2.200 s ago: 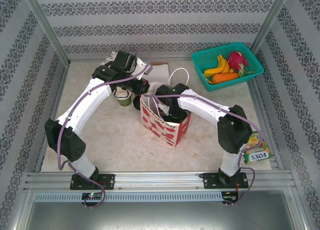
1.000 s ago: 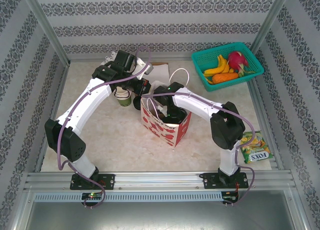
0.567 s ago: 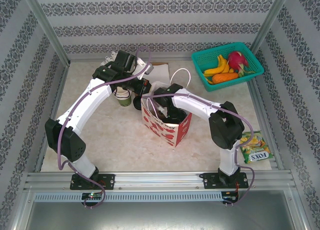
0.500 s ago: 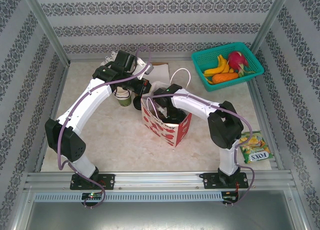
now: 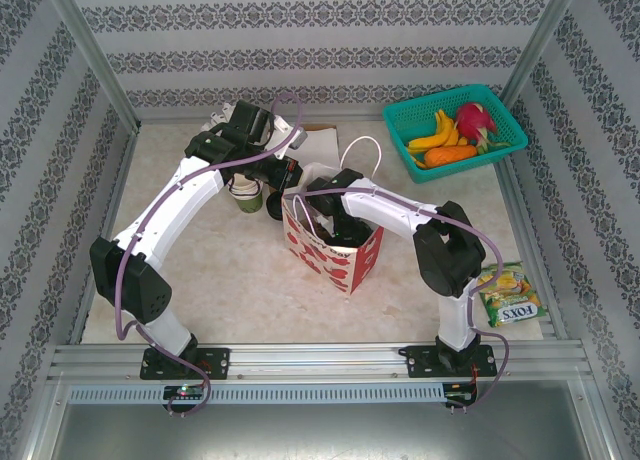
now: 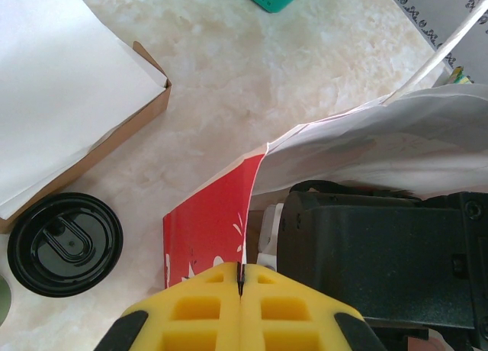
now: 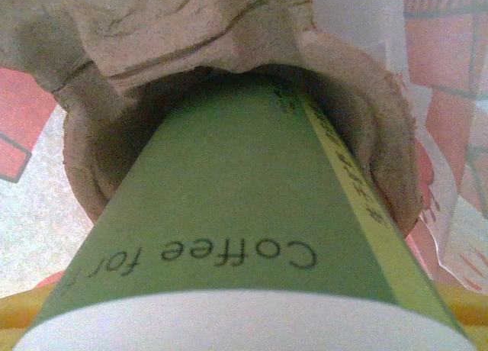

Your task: Pack the takeout coffee

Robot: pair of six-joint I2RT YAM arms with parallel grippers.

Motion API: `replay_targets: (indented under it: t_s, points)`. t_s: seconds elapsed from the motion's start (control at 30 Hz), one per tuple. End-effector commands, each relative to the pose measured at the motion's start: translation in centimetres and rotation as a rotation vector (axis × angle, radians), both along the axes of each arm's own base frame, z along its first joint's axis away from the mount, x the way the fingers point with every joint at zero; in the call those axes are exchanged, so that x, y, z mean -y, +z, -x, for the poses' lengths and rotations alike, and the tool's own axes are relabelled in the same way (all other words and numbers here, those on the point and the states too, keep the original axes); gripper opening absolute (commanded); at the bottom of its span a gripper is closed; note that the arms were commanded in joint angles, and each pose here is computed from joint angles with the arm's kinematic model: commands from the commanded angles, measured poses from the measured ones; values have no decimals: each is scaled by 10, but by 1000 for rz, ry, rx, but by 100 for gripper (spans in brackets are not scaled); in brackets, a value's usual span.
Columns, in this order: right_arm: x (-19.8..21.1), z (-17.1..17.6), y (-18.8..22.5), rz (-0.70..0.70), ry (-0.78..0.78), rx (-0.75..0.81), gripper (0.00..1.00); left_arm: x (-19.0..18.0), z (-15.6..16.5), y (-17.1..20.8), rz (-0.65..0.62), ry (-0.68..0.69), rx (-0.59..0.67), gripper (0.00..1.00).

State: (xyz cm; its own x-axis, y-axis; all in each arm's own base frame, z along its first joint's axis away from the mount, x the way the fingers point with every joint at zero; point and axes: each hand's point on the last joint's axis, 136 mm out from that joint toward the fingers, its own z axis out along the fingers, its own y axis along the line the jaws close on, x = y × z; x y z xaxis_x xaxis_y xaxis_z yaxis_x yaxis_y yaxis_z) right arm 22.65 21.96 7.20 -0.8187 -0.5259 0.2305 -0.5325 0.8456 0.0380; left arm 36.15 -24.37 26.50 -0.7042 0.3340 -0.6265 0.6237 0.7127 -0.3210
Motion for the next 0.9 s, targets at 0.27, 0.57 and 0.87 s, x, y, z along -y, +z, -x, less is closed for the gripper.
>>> replay_targets:
  t_s: [0.27, 0.57, 0.87]
  points:
    - [1, -12, 0, 19, -31, 50, 64, 2, 2, 6, 6, -4, 16, 0]
    - [3, -20, 18, 8, -46, 94, 69, 2, 2, 4, 1, -4, 13, 0]
    - [-1, -24, 32, -53, -87, 118, 72, 1, 3, 1, -10, -6, 3, 0]
